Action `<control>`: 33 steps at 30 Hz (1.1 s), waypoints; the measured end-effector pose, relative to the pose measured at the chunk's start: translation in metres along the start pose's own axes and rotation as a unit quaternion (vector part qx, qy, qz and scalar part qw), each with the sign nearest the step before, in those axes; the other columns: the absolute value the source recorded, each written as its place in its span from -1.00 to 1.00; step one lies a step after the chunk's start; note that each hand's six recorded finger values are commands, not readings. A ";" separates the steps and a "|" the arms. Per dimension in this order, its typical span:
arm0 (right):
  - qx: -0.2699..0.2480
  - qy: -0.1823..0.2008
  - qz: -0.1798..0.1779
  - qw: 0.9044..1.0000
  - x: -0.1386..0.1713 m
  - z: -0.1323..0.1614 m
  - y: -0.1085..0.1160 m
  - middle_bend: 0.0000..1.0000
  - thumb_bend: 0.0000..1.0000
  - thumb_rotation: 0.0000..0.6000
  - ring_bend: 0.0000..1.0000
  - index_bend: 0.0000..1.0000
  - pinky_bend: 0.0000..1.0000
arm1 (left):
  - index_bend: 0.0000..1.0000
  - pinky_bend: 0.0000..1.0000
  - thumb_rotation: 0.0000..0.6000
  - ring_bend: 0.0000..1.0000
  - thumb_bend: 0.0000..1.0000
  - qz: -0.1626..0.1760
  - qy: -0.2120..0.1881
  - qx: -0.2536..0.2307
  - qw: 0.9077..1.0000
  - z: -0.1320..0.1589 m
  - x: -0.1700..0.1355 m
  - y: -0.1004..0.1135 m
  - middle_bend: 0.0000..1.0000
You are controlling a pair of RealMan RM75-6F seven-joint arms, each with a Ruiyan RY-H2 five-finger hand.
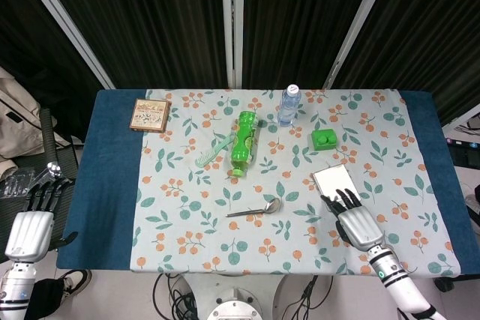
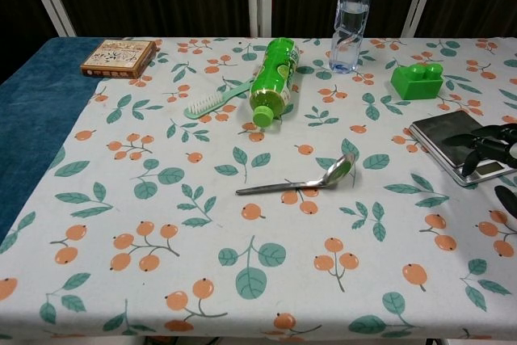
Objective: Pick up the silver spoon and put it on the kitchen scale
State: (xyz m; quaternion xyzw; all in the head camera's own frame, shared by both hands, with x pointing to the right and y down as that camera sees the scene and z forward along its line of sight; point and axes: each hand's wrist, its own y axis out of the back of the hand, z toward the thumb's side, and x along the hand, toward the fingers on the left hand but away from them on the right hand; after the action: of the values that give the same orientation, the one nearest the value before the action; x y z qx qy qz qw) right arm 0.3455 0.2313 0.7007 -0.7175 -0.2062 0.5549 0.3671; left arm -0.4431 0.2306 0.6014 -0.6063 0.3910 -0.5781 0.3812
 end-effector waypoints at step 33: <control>0.041 0.059 -0.068 0.995 -0.010 0.033 0.045 -0.90 -0.64 1.00 -1.00 -1.00 -1.00 | -0.95 -1.00 1.00 -1.00 -0.94 0.009 0.003 -0.002 1.000 -0.003 -0.001 0.006 -0.95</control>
State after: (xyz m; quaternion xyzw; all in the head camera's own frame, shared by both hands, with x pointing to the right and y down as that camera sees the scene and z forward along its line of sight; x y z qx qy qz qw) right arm 0.3066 0.2054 0.6696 -0.7176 -0.2093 0.4934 0.4447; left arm -0.4462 0.2293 0.5958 -0.6018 0.3987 -0.5754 0.3845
